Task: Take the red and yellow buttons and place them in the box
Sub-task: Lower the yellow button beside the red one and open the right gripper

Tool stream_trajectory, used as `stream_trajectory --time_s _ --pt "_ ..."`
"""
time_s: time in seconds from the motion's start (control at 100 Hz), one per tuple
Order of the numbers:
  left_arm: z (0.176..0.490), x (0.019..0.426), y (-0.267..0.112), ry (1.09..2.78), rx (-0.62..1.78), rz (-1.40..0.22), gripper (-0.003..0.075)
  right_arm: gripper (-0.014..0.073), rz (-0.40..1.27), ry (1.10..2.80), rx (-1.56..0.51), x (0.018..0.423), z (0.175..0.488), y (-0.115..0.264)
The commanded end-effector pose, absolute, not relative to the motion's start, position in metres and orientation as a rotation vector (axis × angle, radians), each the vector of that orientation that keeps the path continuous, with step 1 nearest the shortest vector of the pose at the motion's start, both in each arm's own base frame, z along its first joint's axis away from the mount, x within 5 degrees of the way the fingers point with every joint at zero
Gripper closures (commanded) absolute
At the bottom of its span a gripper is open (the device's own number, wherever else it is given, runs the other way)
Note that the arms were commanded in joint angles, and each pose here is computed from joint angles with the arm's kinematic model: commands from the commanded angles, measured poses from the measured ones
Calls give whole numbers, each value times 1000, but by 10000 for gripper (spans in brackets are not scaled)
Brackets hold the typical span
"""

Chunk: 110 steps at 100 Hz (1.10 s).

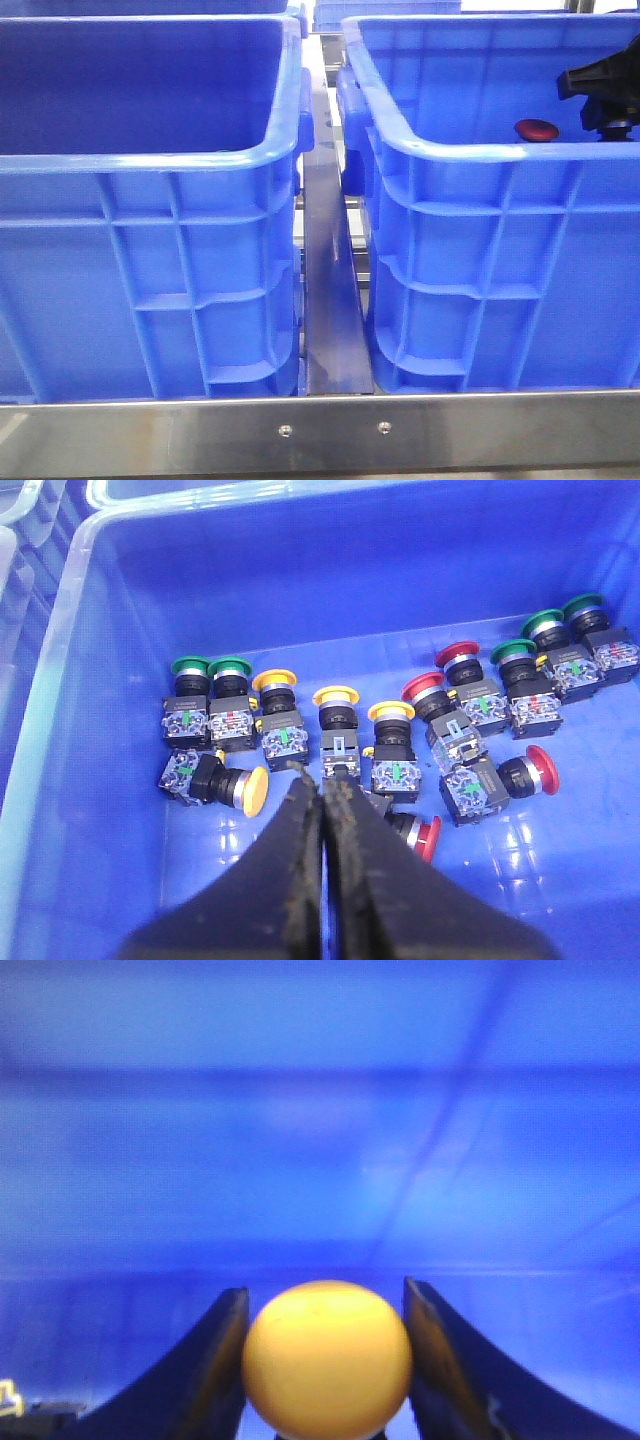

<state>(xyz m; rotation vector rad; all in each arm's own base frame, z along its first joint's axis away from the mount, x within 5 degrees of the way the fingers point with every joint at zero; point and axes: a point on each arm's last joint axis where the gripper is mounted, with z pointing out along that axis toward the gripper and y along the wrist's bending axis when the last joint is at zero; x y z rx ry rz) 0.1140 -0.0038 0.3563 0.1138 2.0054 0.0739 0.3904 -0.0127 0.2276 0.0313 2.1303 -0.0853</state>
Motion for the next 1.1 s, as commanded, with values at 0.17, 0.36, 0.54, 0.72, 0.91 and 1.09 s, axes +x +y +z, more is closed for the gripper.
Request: stream_trajectory --time_s 0.17,0.36,0.54,0.72,0.91,1.09 --pt "371 115 -5 1907 111 60 739 374 -83 2096 48 387 241 -17" --pt "371 115 -5 1907 110 58 739 374 -49 2136 91 380 230 -17" --pt "371 115 -5 1907 110 58 739 371 -46 2165 90 375 221 -16" --pt "371 115 -5 1907 110 58 739 365 -41 2165 97 374 221 -16" --pt "371 115 -5 1908 107 51 739 191 -43 2152 98 373 226 -16" --pt "371 115 -5 1908 107 51 739 28 -42 2105 111 368 243 -16"
